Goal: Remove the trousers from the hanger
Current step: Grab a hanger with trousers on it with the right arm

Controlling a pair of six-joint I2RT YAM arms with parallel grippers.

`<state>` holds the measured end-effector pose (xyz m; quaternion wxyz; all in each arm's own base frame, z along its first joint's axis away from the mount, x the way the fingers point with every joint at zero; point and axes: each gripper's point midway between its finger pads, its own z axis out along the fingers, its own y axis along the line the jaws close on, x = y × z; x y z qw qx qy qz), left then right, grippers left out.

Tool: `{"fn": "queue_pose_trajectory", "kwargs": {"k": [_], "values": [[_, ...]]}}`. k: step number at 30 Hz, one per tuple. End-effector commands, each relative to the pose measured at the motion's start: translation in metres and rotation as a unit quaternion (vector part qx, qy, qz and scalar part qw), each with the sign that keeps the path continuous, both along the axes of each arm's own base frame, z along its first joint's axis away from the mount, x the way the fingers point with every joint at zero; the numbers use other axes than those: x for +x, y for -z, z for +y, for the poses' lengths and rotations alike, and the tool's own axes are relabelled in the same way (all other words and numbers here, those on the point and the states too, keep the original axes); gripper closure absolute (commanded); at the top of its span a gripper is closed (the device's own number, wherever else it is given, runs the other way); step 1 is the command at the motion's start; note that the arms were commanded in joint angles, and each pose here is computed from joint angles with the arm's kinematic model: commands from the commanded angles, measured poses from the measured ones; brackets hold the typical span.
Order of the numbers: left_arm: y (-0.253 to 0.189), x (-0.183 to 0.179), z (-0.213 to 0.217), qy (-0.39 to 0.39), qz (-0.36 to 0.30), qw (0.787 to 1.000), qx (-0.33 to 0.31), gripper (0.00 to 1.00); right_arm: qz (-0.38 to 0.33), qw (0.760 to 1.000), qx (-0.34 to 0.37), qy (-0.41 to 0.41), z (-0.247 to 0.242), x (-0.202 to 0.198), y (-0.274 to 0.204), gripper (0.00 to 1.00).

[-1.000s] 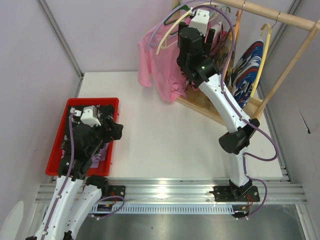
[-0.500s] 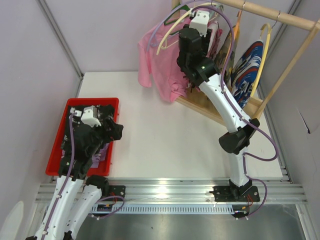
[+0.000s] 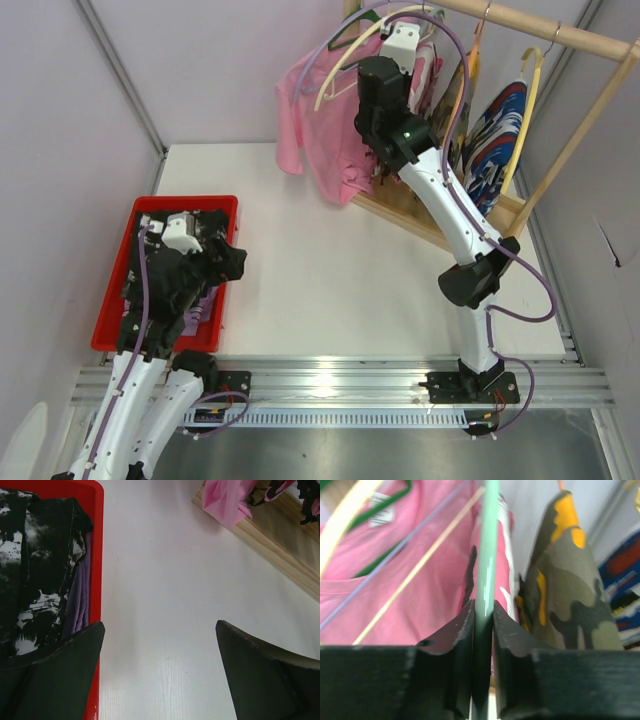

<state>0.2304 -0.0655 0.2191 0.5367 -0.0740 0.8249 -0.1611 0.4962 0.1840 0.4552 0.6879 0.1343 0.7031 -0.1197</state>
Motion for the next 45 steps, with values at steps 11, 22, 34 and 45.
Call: {"fn": "queue_pose_trajectory", "kwargs": {"k": [11, 22, 34, 45], "values": [[-0.004, 0.004, 0.002, -0.003, -0.012, 1.0, 0.008, 0.0, -0.032, 0.999, 0.007, 0.01, -0.015, -0.017, -0.031, 1.0], [-0.003, 0.005, 0.002, -0.005, -0.009, 1.0, 0.009, 0.0, -0.085, 0.996, -0.027, -0.018, -0.008, -0.026, -0.075, 1.0], [0.001, 0.006, 0.003, -0.006, -0.002, 1.0, 0.013, 0.01, -0.178, 0.984, -0.008, -0.002, -0.024, -0.063, -0.146, 1.0], [0.003, 0.007, 0.003, -0.006, 0.003, 1.0, 0.015, 0.01, -0.17, 0.984, 0.014, -0.053, -0.015, -0.089, -0.154, 1.0]]}}
